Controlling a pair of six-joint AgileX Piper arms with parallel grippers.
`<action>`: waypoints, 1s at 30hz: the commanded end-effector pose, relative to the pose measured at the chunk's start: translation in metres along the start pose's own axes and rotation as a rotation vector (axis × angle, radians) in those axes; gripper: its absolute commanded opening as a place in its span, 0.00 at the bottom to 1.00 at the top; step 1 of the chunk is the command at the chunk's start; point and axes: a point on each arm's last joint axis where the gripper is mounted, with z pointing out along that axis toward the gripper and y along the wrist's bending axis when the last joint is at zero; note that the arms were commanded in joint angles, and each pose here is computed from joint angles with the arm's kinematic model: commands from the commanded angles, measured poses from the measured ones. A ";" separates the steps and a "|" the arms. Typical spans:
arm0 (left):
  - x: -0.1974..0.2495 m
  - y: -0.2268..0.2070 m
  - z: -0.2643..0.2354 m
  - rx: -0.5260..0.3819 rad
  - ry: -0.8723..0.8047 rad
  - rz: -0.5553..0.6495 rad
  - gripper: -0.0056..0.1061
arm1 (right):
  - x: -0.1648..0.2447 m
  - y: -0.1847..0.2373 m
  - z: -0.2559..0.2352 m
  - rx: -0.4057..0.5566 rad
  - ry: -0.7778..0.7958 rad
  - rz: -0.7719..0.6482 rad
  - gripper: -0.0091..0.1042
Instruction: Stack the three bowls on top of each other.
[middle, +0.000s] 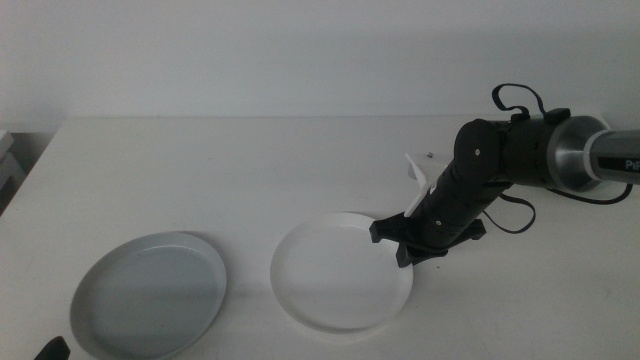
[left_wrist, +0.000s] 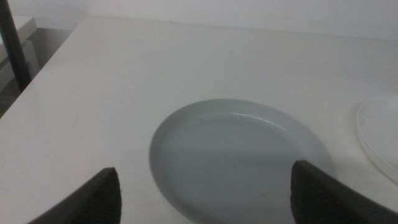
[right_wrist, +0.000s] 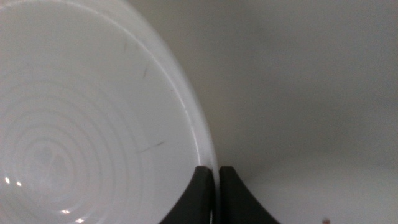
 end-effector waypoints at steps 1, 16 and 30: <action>-0.005 -0.001 -0.001 0.013 -0.080 -0.022 0.86 | -0.011 0.009 -0.022 -0.029 -0.096 -0.028 0.10; -0.005 -0.001 -0.001 0.013 -0.080 -0.022 0.86 | -0.020 -0.006 -0.092 0.010 -0.266 -0.052 0.63; -0.005 -0.001 -0.001 0.013 -0.080 -0.022 0.86 | -0.072 -0.154 -0.212 0.229 -0.511 0.228 0.63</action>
